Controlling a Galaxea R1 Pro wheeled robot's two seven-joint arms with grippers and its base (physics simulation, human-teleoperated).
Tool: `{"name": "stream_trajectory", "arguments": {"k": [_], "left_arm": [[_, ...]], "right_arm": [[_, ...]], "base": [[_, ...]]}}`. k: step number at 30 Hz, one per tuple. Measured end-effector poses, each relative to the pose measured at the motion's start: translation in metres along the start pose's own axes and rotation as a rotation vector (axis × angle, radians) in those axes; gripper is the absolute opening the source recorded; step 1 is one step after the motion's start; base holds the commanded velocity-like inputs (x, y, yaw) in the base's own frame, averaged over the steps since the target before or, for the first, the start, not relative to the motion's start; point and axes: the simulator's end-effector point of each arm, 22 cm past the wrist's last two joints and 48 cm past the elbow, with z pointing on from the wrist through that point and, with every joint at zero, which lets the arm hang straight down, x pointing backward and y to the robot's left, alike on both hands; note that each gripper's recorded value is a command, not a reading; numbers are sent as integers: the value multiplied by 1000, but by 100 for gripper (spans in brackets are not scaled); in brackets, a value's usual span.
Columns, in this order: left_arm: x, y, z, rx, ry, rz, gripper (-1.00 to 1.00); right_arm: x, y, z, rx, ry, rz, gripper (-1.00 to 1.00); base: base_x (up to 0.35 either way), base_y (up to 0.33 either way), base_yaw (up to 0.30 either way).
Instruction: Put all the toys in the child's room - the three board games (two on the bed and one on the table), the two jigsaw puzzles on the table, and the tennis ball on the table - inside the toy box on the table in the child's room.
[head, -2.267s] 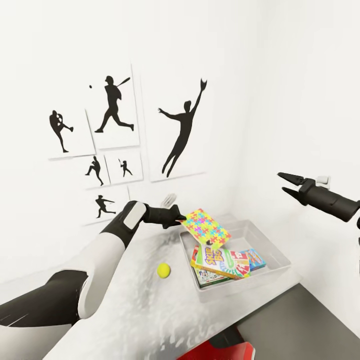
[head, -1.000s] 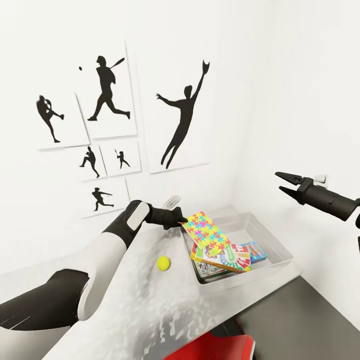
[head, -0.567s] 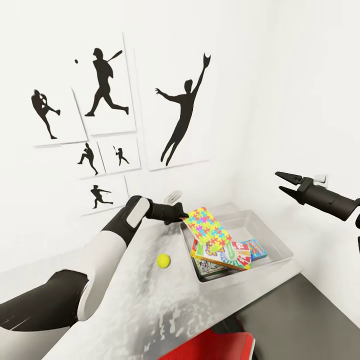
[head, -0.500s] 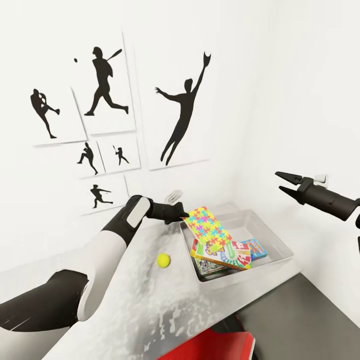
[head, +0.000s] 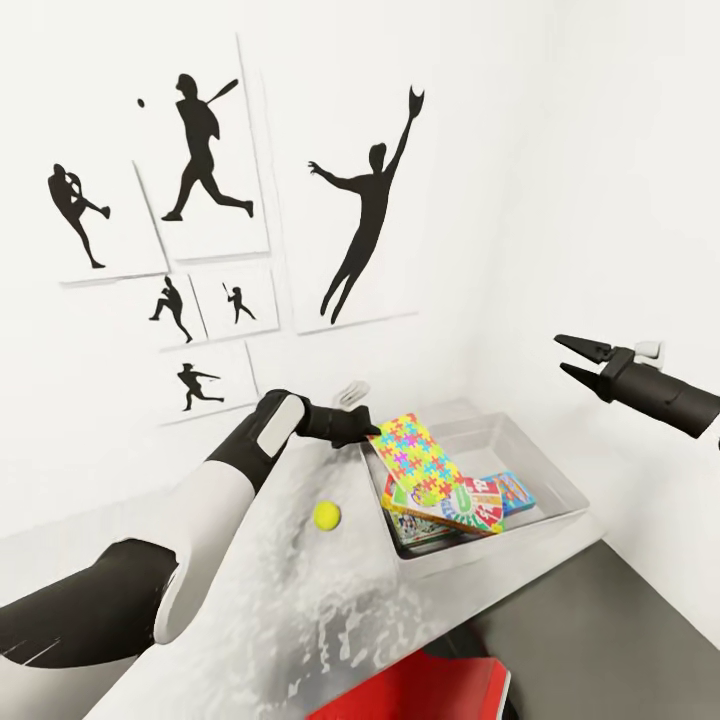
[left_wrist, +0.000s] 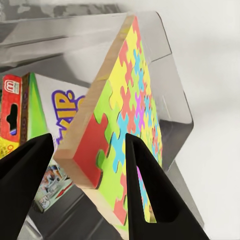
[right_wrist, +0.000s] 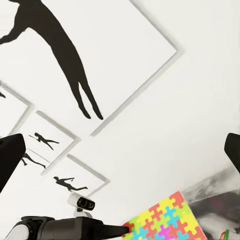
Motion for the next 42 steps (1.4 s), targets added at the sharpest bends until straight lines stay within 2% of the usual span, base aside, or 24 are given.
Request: {"name": "stream_trajectory", "arguments": {"k": [5, 8, 10, 12, 17, 25, 29, 42], "left_arm": [[5, 2, 5, -17, 10, 30, -100], [0, 8, 0, -1, -18, 16, -100], [3, 15, -2, -1, -15, 11, -100], [-2, 6, -4, 21, -18, 16, -100], [-10, -15, -1, 20, -24, 45, -100], [-34, -24, -11, -7, -56, 77, -100], [-35, -24, -11, -7, -57, 78, -100], [-35, -26, -11, 0, -57, 78, -100]], "right_arm": [[0, 3, 0, -6, -1, -9, 100], [2, 11, -2, -44, -25, 7, 100], [11, 10, 0, -55, -14, 25, 100], [16, 5, 5, -39, 4, 30, 100], [13, 5, 12, -17, 5, 17, 100], [-5, 15, 17, -14, -18, -5, 100], [-15, 23, 18, -28, -31, -17, 100], [-17, 22, 16, -25, -36, -17, 100]], "base": [[0, 0, 0], [0, 0, 0], [0, 0, 0], [0, 0, 0], [0, 0, 0], [0, 0, 0], [0, 0, 0], [0, 0, 0]]}}
